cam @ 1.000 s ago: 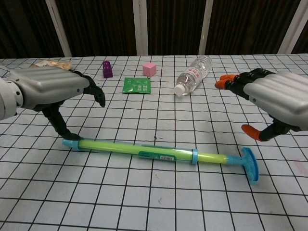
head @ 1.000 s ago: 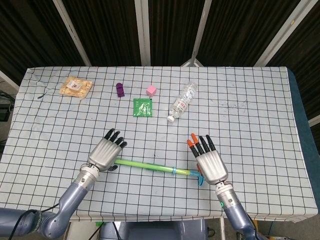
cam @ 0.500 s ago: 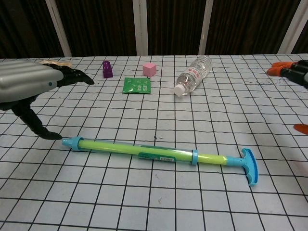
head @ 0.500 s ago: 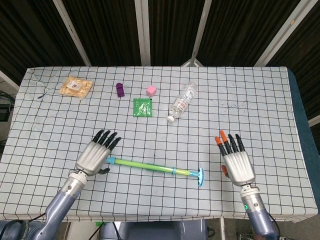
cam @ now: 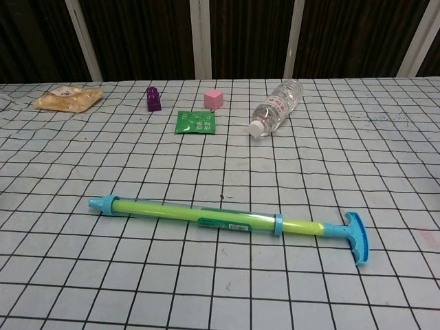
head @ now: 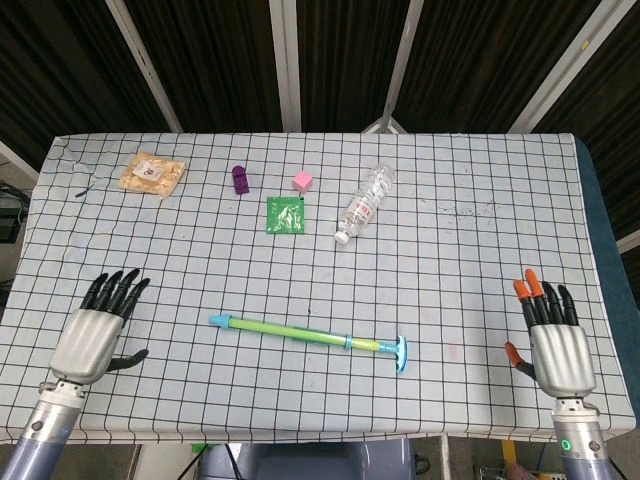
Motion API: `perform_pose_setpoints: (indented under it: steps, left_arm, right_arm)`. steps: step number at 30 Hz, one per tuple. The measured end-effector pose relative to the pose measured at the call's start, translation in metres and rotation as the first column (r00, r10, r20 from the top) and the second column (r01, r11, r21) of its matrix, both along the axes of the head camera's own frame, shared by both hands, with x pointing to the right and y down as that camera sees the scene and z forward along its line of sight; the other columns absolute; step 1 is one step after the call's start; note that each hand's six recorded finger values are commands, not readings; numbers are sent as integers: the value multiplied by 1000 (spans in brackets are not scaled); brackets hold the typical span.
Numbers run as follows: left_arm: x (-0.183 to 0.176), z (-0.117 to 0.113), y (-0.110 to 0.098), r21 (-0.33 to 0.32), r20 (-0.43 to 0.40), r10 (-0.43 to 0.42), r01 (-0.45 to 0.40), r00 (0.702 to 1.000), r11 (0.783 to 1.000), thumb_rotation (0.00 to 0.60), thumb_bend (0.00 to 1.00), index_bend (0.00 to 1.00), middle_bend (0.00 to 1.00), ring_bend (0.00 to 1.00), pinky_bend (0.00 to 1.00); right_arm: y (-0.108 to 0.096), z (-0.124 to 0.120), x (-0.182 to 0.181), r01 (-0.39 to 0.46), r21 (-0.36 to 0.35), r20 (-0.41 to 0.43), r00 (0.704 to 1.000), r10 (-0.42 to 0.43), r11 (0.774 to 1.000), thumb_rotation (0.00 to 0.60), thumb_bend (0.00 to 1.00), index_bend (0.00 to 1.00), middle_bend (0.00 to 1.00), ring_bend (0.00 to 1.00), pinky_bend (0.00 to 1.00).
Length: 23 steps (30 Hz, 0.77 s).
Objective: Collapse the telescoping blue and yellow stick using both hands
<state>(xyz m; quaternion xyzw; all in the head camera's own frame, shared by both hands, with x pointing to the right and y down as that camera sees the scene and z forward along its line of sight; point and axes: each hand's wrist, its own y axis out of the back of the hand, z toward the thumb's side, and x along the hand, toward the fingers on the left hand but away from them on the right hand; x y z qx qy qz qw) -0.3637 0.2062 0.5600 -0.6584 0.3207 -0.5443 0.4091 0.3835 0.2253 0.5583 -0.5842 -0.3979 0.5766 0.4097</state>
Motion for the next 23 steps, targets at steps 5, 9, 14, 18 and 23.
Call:
perform_pose_setpoints:
  steps: [5, 9, 14, 18, 23]
  left_arm:
    - [-39, -15, 25, 7, -30, -108, 108, 994, 994, 600, 118, 0, 0, 0, 0]
    - [-66, -22, 41, 13, -8, -144, 144, 990, 989, 600, 117, 0, 0, 0, 0]
    - [-86, -28, 45, 58, 31, -124, 122, 992, 991, 600, 118, 0, 0, 0, 0]
    - [-98, -33, 45, 69, 25, -156, 154, 987, 986, 600, 118, 0, 0, 0, 0]
    - [-106, -36, 42, 86, 21, -170, 168, 985, 982, 600, 118, 0, 0, 0, 0]
  right_arm:
    - [17, -21, 29, -44, 57, -3, 999, 44, 997, 600, 301, 0, 0, 0, 0]
    - [29, -28, 46, -94, 53, 1, 996, 94, 994, 600, 301, 0, 0, 0, 0]
    - [34, -40, 61, -143, 70, 5, 990, 143, 987, 600, 301, 0, 0, 0, 0]
    - [37, -43, 64, -139, 80, -1, 990, 140, 987, 600, 301, 0, 0, 0, 0]
    - [37, -38, 62, -133, 57, -5, 991, 133, 989, 600, 301, 0, 0, 0, 0]
